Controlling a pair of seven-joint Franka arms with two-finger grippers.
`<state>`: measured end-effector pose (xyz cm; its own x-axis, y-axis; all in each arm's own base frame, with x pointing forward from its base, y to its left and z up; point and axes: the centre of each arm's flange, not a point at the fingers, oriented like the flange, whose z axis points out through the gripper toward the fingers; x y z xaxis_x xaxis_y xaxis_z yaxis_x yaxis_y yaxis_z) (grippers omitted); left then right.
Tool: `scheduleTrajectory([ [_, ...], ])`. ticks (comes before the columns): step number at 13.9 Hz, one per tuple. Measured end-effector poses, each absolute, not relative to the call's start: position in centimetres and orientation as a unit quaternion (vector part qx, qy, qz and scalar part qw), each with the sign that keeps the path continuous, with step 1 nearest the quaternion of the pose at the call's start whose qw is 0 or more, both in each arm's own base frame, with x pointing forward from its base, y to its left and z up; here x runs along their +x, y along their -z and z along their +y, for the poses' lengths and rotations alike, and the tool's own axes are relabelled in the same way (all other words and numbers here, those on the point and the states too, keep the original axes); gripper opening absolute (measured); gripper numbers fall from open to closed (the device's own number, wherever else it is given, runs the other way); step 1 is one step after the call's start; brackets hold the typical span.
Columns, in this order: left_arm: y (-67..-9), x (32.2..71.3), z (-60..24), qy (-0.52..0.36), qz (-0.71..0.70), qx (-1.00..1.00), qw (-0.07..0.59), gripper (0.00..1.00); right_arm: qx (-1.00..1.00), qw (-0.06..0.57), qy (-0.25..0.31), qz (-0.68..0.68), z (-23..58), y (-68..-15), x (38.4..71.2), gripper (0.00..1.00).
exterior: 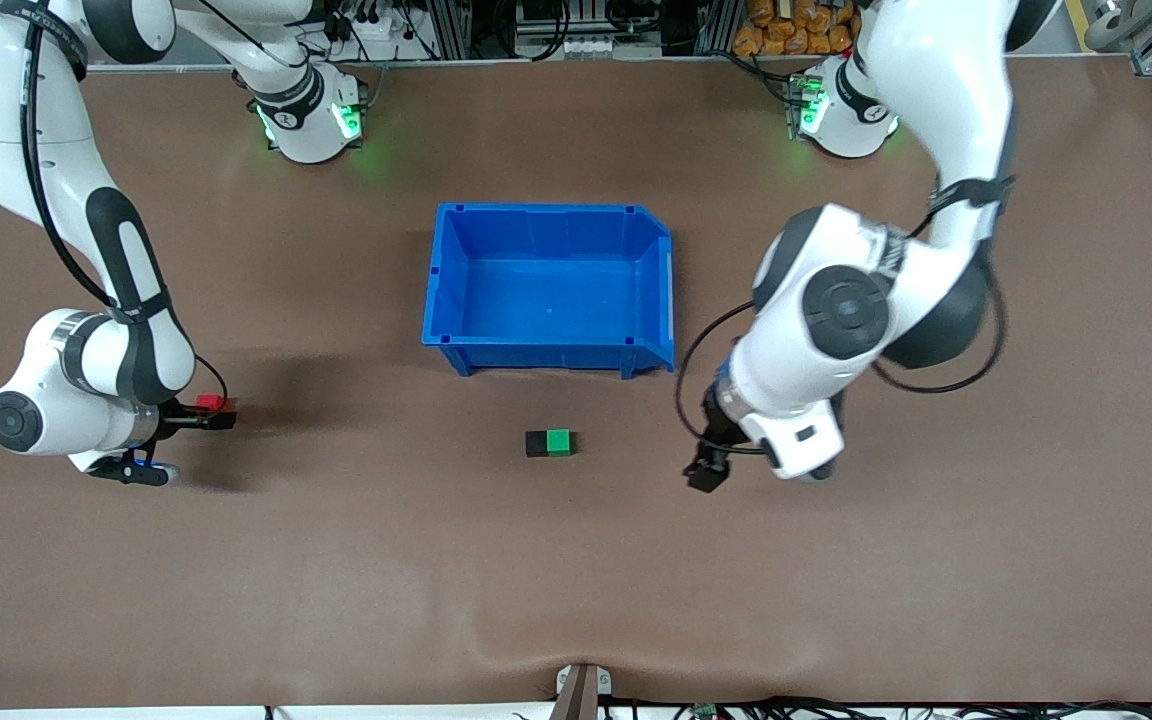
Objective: Attach green and red cubes to black cube
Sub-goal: 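Grasp the red cube with the right gripper while the left gripper withdraws, then lift the red cube with the right gripper toward the black cube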
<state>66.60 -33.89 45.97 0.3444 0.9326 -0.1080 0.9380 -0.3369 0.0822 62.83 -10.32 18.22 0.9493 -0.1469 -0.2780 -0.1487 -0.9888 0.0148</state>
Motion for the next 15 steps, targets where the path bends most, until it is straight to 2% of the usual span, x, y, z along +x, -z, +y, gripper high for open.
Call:
scheduleTrajectory([
  [5, -53.6, 65.6, -25.3, 0.037, 0.52, 0.852, 0.033, 1.0, -0.987, 0.002, -0.144, 0.077, -10.6, -18.2, 62.7, 1.0],
  [7, -56.1, 64.3, -22.5, 0.052, 0.506, 0.861, 0.016, 1.0, -0.986, 0.003, -0.148, 0.077, -10.6, -18.2, 62.6, 0.96],
  [8, -57.3, 63.7, -21.3, 0.057, 0.494, 0.868, 0.011, 1.0, -0.986, 0.003, -0.15, 0.077, -10.5, -18.2, 62.6, 0.88],
  [10, -59.4, 62.5, -18.6, 0.064, 0.442, 0.895, 0.008, 1.0, -0.985, 0.004, -0.154, 0.077, -10.5, -18.1, 62.4, 0.65],
  [12, -60.8, 61.5, -15.0, 0.066, 0.371, 0.926, 0.001, 1.0, -0.985, 0.004, -0.156, 0.077, -10.5, -18.1, 62.4, 0.63],
  [13, -61.3, 61.0, -13.0, 0.064, 0.334, 0.941, -0.003, 1.0, -0.985, 0.004, -0.157, 0.077, -10.5, -18.1, 62.4, 0.55],
  [14, -61.9, 60.4, -11.0, 0.062, 0.295, 0.953, -0.005, 1.0, -0.984, 0.004, -0.158, 0.077, -10.5, -18.1, 62.3, 0.42],
  [15, -62.5, 59.8, -9.1, 0.06, 0.263, 0.963, -0.003, 1.0, -0.984, 0.005, -0.16, 0.077, -10.5, -18.1, 62.3, 0.4],
])
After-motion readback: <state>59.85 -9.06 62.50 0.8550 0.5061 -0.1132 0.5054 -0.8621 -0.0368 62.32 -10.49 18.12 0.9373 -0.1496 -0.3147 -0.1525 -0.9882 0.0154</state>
